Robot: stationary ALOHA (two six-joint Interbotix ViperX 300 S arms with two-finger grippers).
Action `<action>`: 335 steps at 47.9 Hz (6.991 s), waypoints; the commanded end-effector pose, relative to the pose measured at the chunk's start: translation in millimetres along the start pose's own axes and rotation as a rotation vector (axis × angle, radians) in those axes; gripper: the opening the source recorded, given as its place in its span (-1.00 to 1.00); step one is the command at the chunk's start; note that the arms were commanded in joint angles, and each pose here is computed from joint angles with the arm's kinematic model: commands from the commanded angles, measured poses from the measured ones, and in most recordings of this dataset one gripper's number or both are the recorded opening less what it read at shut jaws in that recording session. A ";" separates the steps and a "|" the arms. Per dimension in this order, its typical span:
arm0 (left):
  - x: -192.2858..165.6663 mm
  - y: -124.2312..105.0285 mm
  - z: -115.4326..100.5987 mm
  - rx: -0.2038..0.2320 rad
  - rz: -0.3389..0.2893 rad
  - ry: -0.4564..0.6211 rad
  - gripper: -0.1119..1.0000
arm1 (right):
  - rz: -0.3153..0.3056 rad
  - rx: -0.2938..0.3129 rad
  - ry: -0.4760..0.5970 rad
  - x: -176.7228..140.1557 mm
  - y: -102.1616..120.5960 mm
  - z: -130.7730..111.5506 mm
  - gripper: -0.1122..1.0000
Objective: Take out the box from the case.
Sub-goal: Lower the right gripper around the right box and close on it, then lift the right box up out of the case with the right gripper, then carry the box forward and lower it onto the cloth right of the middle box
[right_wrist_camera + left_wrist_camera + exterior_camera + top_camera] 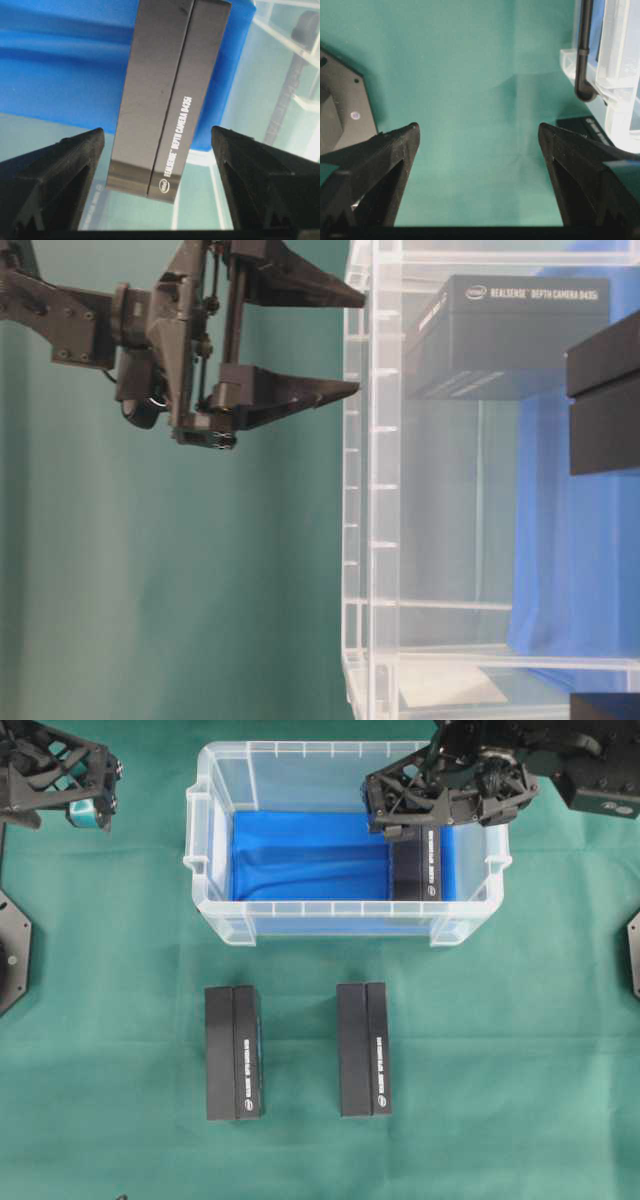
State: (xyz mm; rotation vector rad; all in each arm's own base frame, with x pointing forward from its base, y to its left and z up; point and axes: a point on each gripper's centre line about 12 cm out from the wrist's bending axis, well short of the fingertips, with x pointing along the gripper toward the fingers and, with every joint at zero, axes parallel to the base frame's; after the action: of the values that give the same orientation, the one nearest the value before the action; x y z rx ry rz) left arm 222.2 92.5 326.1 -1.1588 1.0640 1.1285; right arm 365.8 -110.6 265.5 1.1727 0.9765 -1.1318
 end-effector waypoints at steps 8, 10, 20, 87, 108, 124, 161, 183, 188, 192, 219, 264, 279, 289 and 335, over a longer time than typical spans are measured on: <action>-5.2 -0.2 -1.1 0.005 -0.021 -0.007 0.93 | 0.042 0.008 -0.010 4.3 -0.2 -1.8 0.76; -6.2 -0.6 -0.9 0.005 -0.023 -0.008 0.93 | 0.050 0.011 -0.012 5.7 -0.4 -2.1 0.76; -5.3 -1.1 -2.7 0.011 -0.023 -0.006 0.93 | 0.045 0.013 -0.008 17.9 -1.4 -3.9 0.76; -5.7 -5.2 -10.9 0.046 -0.030 -0.002 0.93 | 0.001 0.071 0.043 70.2 1.8 -11.9 0.48; -5.8 -5.3 -11.3 0.049 -0.030 -0.002 0.93 | 0.000 0.065 0.043 69.3 2.5 -13.3 0.37; -5.4 -5.5 -11.2 0.049 -0.029 -0.002 0.93 | -0.001 0.068 0.041 58.6 8.1 -10.5 0.37; -6.8 -8.0 -10.2 0.072 -0.048 -0.010 0.93 | -0.006 0.081 0.035 -24.4 8.7 -1.4 0.37; -9.6 -8.8 -9.7 0.071 -0.058 -0.015 0.93 | -0.013 0.079 0.027 -75.6 11.0 5.5 0.37; -10.1 -9.3 -10.3 0.073 -0.060 -0.015 0.93 | -0.003 0.079 0.021 -87.4 10.9 6.4 0.37; -10.1 -9.3 -10.3 0.073 -0.060 -0.015 0.93 | -0.011 0.082 0.010 -97.3 8.6 8.2 0.37; -10.1 -9.4 -10.6 0.076 -0.060 -0.015 0.93 | -0.008 0.087 -0.010 -131.5 5.8 10.8 0.37; -10.1 -9.0 -10.4 0.073 -0.057 -0.013 0.93 | -0.009 0.083 -0.018 -131.6 5.9 10.8 0.37; -10.1 -8.9 -10.8 0.074 -0.056 -0.013 0.93 | -0.009 0.083 -0.016 -131.6 5.9 10.6 0.37; -10.1 -8.8 -10.5 0.073 -0.056 -0.013 0.93 | -0.009 0.083 -0.018 -131.6 5.9 10.8 0.37; -10.1 -8.6 -11.0 0.076 -0.053 -0.012 0.93 | -0.081 -0.018 -0.004 -141.5 13.0 -114.4 0.37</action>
State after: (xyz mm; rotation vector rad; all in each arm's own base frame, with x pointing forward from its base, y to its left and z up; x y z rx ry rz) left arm 228.9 80.9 326.0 -1.1117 1.0811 1.0629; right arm 358.9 11.4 373.6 1.1102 1.0657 -1.2266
